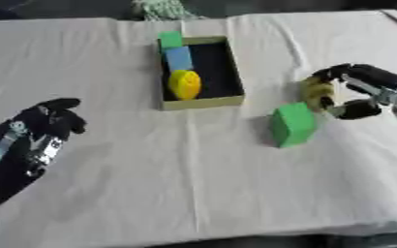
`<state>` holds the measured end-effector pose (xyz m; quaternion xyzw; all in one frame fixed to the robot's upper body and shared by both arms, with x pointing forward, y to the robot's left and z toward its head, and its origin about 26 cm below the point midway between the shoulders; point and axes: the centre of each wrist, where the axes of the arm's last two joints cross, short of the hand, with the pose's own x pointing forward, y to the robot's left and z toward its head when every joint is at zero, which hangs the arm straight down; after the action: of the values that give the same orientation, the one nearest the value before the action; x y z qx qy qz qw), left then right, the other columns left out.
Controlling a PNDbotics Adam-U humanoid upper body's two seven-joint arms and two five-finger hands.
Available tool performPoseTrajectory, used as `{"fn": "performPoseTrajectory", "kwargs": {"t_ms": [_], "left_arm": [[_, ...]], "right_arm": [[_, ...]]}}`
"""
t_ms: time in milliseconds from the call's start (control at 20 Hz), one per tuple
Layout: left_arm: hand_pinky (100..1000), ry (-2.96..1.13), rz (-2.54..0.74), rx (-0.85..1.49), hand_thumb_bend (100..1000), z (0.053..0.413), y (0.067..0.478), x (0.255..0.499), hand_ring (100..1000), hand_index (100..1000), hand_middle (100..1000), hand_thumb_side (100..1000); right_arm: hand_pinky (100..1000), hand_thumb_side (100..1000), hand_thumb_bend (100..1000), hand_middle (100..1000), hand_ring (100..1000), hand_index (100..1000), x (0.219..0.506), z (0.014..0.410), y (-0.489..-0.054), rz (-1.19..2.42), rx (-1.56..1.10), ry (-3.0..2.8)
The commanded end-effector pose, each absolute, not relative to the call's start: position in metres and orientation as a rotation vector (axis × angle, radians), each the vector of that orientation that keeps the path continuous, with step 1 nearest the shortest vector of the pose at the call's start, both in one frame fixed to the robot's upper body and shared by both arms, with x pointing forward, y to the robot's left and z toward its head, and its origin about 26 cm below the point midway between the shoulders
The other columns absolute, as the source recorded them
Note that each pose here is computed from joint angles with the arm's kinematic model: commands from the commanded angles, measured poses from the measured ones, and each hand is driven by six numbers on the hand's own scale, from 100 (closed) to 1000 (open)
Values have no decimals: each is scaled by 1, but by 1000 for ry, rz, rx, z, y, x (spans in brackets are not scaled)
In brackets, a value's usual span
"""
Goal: Pick up objects on the table and place them in the box.
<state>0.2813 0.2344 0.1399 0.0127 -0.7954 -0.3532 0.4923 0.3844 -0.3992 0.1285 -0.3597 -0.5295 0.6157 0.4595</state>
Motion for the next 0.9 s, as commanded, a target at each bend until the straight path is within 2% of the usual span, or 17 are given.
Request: {"fn": "performPoseTrajectory", "kwargs": {"t_ms": [50, 100, 300, 450, 650, 750, 900], "left_arm": [[822, -1951, -864, 29, 100, 146, 234, 279, 660, 875, 619, 788], [822, -1950, -863, 29, 100, 146, 234, 279, 660, 875, 619, 788], [822, -1949, -859, 30, 100, 145, 234, 279, 660, 875, 619, 789], [823, -1947, -856, 31, 100, 145, 234, 279, 661, 875, 620, 790], [823, -1945, -852, 31, 100, 145, 234, 279, 661, 875, 620, 793], [826, -1945, -851, 31, 100, 145, 234, 279, 662, 875, 620, 791], [828, -1945, -851, 31, 100, 145, 234, 279, 656, 876, 620, 790]], "right_arm": [[779, 278, 100, 698, 794, 865, 386, 129, -405, 1547, -939, -1247], [777, 282, 100, 689, 790, 858, 386, 128, -405, 1554, -950, -1243], [752, 306, 100, 535, 728, 722, 386, 129, -406, 1560, -1015, -1256], [722, 310, 108, 398, 668, 569, 386, 130, -406, 1536, -1083, -1288], [685, 275, 102, 263, 601, 422, 386, 131, -406, 1471, -1170, -1365], [670, 232, 100, 216, 573, 373, 386, 135, -405, 1427, -1200, -1427], [665, 187, 100, 191, 555, 348, 384, 149, -400, 1372, -1219, -1538]]}}
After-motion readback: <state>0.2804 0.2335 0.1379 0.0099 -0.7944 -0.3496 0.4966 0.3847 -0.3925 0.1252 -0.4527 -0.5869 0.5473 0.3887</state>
